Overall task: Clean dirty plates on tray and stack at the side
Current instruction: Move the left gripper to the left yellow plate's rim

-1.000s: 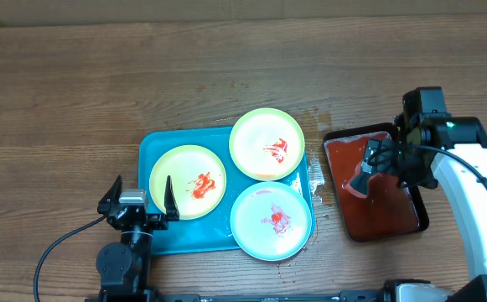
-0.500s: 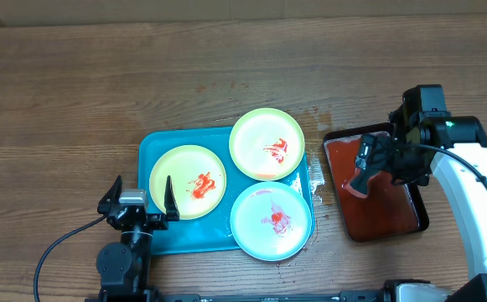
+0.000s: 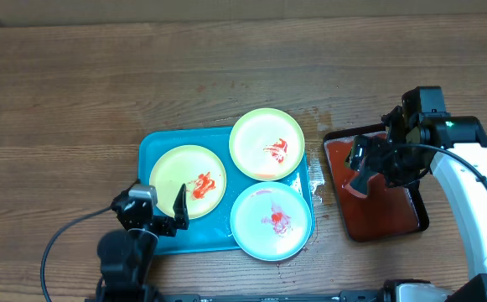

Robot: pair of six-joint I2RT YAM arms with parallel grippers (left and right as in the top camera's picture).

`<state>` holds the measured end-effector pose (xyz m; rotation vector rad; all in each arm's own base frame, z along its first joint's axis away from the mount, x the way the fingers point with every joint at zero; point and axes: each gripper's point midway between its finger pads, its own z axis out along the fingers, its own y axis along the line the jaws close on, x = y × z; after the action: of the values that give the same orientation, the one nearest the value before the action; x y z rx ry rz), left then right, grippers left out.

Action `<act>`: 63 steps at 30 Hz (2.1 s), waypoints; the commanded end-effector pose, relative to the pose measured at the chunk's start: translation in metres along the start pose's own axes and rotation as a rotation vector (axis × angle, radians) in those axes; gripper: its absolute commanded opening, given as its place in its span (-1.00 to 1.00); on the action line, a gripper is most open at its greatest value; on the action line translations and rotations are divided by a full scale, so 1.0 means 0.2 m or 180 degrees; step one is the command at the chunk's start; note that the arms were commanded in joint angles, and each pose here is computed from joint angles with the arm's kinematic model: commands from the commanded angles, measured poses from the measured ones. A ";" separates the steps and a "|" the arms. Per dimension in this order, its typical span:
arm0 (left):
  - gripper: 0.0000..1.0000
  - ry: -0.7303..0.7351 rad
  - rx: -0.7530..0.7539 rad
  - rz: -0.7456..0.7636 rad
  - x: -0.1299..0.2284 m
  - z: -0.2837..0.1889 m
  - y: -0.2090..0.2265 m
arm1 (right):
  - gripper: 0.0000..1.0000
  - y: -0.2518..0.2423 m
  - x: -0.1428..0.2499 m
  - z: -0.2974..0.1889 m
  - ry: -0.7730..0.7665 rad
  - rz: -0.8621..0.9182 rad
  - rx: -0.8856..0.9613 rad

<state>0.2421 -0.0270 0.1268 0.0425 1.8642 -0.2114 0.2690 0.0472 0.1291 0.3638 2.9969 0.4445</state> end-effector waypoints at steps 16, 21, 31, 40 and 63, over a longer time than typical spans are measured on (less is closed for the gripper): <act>0.99 0.2702 -0.0454 -0.0530 -0.33 0.21 0.08 | 1.00 0.02 -0.02 -0.04 -0.0056 0.0170 -0.0069; 0.99 0.3334 -0.0476 -0.0680 -0.17 0.26 0.09 | 1.00 0.02 -0.01 -0.04 -0.0034 0.0179 -0.0060; 0.99 0.3322 -0.0202 -0.0884 -0.12 0.39 0.03 | 1.00 0.02 -0.03 -0.04 -0.0087 0.0143 -0.0039; 1.00 0.3300 -0.0366 -0.1081 -0.12 0.40 0.05 | 1.00 0.02 -0.04 -0.04 -0.0119 0.0132 -0.0049; 0.68 0.3519 -0.1243 -0.0985 0.23 0.31 0.24 | 1.00 -0.05 0.09 0.09 0.0186 0.0248 0.0039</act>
<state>0.2959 0.0112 0.0669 -0.5327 2.9673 0.0188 0.2550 0.0478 0.1101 0.4538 3.0451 0.4504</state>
